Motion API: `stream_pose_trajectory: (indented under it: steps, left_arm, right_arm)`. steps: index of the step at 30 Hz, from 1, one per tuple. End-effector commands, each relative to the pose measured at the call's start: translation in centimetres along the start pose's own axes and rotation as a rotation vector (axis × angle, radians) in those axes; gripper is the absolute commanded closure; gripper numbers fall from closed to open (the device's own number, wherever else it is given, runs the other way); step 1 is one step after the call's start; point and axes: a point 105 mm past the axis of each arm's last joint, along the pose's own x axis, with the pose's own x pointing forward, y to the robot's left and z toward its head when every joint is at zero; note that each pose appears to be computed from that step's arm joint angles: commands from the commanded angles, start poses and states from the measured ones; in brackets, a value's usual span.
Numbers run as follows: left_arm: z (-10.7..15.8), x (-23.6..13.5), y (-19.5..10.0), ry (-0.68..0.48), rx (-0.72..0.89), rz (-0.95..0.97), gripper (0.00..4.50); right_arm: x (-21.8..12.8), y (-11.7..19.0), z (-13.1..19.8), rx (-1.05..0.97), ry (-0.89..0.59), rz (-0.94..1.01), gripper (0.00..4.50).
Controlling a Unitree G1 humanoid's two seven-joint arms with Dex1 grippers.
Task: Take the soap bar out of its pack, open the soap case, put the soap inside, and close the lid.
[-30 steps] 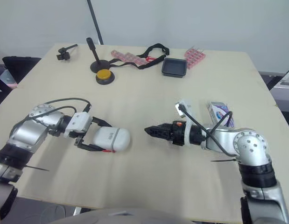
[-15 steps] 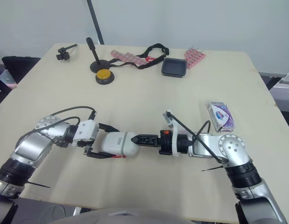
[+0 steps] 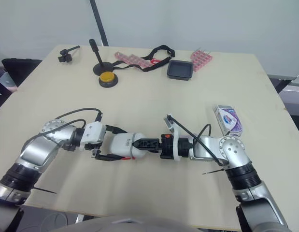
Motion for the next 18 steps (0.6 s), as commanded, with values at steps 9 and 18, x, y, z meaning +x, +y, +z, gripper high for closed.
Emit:
stream_pose_trajectory:
  steps: [9, 18]
  left_arm:
    - [0.6, -0.2, 0.4, -0.009, 0.033, 0.014, 1.02]
    - [0.4, -0.8, 0.7, -0.002, 0.028, 0.031, 1.02]
  right_arm:
    - [-0.4, 0.6, 0.6, 0.002, -0.005, 0.04, 2.4]
    - [-3.7, 1.5, 1.7, -0.025, -0.135, 0.125, 2.4]
